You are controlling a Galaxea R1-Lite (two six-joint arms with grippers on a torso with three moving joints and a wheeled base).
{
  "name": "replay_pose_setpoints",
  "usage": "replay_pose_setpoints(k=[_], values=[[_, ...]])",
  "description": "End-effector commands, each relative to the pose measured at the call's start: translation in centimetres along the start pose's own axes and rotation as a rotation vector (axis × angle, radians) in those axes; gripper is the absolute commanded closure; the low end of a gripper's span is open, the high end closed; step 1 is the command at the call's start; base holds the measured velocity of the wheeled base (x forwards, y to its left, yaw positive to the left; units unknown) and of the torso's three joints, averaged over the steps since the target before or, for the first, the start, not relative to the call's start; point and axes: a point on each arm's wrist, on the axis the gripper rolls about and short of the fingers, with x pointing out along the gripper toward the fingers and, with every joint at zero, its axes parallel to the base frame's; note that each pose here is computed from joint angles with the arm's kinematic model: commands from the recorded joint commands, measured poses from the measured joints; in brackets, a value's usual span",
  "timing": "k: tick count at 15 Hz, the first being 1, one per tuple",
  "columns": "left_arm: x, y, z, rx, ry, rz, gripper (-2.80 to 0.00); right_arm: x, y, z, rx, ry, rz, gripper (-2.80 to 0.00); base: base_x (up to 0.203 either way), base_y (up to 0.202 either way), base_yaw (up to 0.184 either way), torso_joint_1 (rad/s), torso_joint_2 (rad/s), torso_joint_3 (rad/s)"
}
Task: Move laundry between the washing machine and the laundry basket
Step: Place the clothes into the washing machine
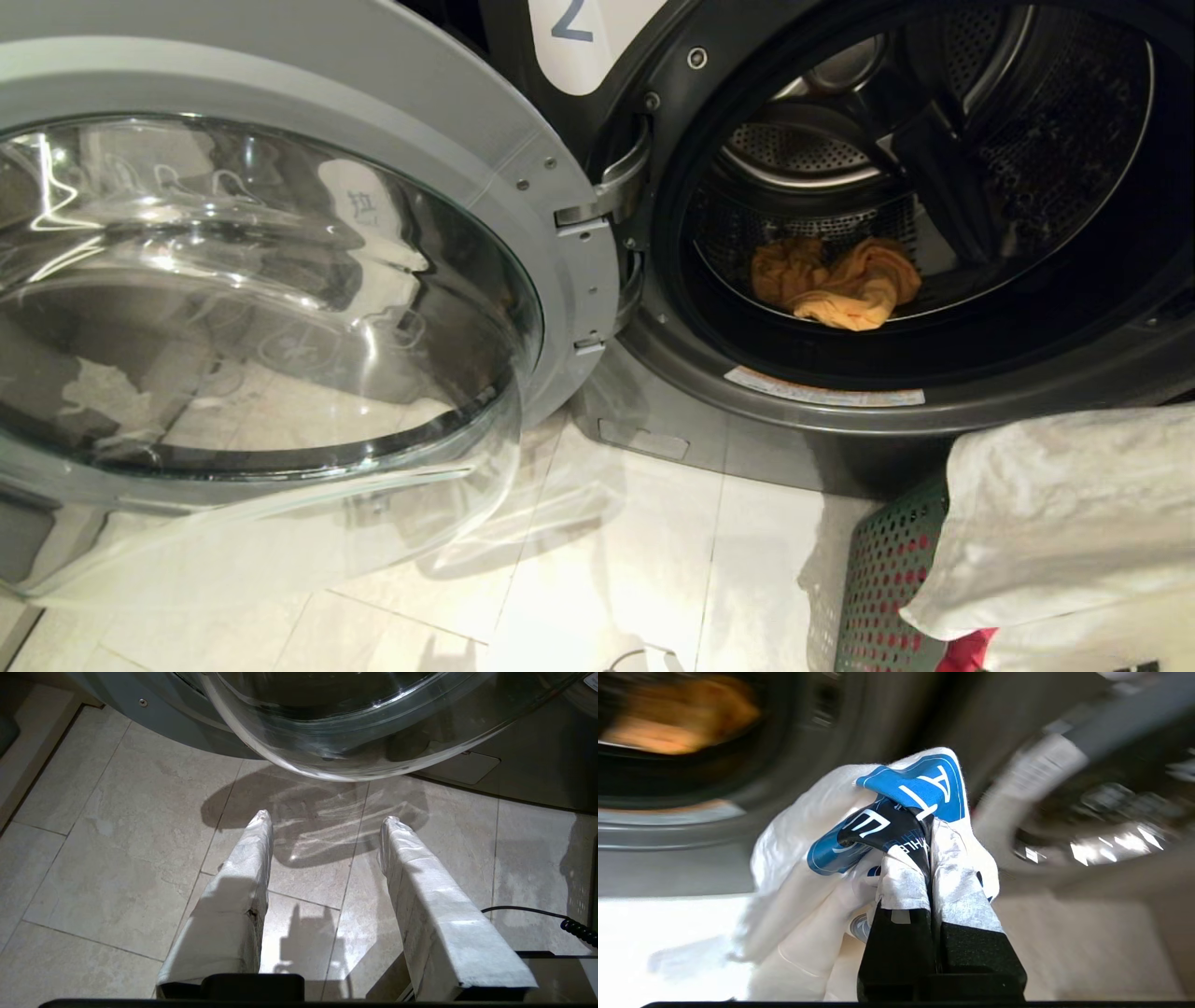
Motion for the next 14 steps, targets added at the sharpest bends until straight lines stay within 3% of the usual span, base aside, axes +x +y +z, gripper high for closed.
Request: replay_pose_setpoints(k=[1, 4, 7, 10, 14], values=[[0.0, 0.0, 0.0, 0.0, 0.0, 0.0, 0.0, -0.5, -0.4, -1.3, -0.01, 0.017, -0.099, 0.0, 0.0, 0.0, 0.0, 0.0, 0.0, 0.0], [0.0, 0.0, 0.0, 0.0, 0.0, 0.0, 0.0, -0.2, 0.6, -2.9, -0.087, 0.086, -0.234, 0.0, 0.0, 0.0, 0.0, 0.0, 0.0, 0.0], [0.0, 0.0, 0.0, 0.0, 0.0, 0.0, 0.0, 1.6, 2.8, -5.6, -0.12, 0.217, -0.221, 0.0, 0.0, 0.0, 0.0, 0.0, 0.0, 0.0], [0.0, 0.0, 0.0, 0.0, 0.002, 0.0, 0.0, 3.4, 4.7, -9.8, -0.139, 0.439, -0.188, 0.0, 0.0, 0.0, 0.0, 0.0, 0.0, 0.0], [0.0, 0.0, 0.0, 0.0, 0.0, 0.0, 0.0, 7.0, 7.1, -12.7, -0.06, 0.714, -0.22, 0.0, 0.0, 0.0, 0.0, 0.0, 0.0, 0.0]])
